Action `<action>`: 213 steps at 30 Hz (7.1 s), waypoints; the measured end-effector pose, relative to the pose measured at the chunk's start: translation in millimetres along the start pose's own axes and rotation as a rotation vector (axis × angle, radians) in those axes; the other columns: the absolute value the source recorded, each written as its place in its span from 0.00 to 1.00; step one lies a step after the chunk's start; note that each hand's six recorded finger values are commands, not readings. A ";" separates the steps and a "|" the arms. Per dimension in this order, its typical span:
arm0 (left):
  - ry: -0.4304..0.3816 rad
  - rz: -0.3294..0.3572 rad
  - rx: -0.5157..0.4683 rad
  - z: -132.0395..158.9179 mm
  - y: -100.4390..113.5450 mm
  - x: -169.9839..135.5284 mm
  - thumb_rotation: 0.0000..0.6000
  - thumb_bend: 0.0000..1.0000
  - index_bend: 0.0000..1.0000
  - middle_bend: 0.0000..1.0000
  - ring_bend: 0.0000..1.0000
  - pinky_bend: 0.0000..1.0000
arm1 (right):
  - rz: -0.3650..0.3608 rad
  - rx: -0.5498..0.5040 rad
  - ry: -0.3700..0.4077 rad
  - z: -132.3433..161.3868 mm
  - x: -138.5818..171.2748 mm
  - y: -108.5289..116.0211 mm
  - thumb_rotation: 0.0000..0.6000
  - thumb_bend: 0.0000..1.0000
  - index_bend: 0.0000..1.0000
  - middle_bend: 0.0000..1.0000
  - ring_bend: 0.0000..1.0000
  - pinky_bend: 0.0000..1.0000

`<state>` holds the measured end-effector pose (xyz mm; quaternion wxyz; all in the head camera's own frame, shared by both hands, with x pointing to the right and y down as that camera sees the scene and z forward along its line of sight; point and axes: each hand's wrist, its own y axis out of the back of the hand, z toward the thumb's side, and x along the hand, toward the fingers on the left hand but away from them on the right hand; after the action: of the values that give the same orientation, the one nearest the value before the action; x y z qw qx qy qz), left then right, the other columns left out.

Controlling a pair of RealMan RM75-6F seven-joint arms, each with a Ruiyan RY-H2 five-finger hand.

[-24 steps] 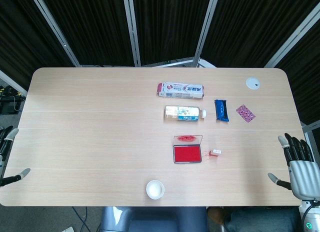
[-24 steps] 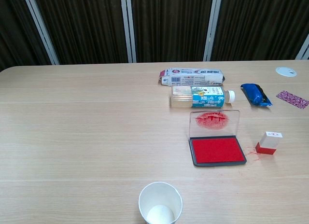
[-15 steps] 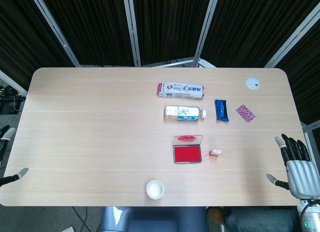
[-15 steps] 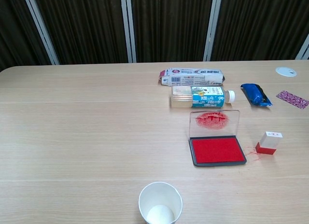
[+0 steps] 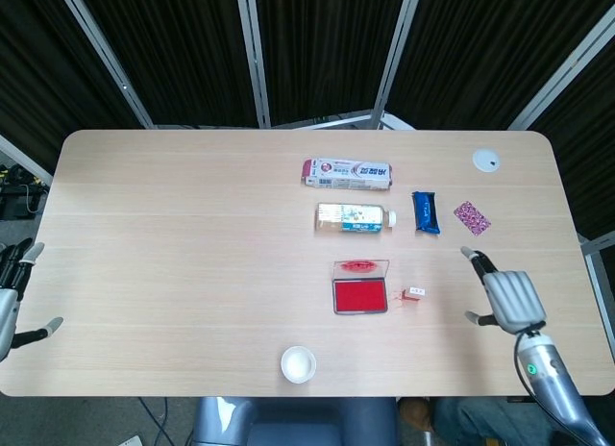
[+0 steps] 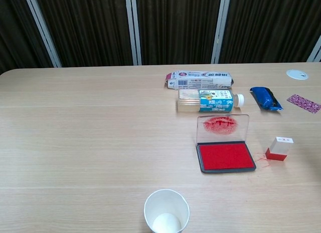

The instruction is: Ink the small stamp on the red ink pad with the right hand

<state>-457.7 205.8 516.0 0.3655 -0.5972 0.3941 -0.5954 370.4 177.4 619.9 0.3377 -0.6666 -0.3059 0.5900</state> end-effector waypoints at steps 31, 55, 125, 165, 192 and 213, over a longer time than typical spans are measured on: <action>0.062 -0.047 0.069 0.5 -24.1 18.7 1.00 0.00 0.00 0.00 0.00 0.00 | 0.199 -0.025 -0.052 64.9 -69.6 -79.5 1.00 0.23 0.39 0.47 0.87 1.00; 0.057 -0.045 0.070 1.4 -23.8 17.6 1.00 0.00 0.00 0.00 0.00 0.00 | 0.216 -0.032 -0.063 67.3 -70.1 -85.7 1.00 0.33 0.47 0.54 0.87 1.00; 0.054 -0.067 0.079 1.4 -29.2 18.5 1.00 0.00 0.00 0.00 0.00 0.00 | 0.207 0.178 0.292 185.3 -100.6 -82.8 1.00 0.51 0.54 0.61 0.87 1.00; 0.034 -0.064 0.067 4.9 -26.3 13.6 1.00 0.00 0.00 0.00 0.00 0.00 | 0.160 0.117 0.215 129.1 -83.3 -37.9 1.00 0.52 0.54 0.61 0.87 1.00; 0.030 -0.077 0.089 8.4 -31.4 12.5 1.00 0.00 0.00 0.00 0.00 0.00 | 0.254 0.101 0.138 49.3 -74.0 -92.5 1.00 0.27 0.46 0.56 0.87 1.00; 0.026 -0.075 0.088 9.4 -30.9 11.5 1.00 0.00 0.00 0.00 0.00 0.00 | 0.230 0.059 0.128 47.6 -72.2 -82.7 1.00 0.23 0.40 0.48 0.87 1.00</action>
<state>-447.5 208.1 548.6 0.3637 -0.5871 0.3497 -0.6330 313.9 171.8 725.3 0.3062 -0.7234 -0.1875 0.5898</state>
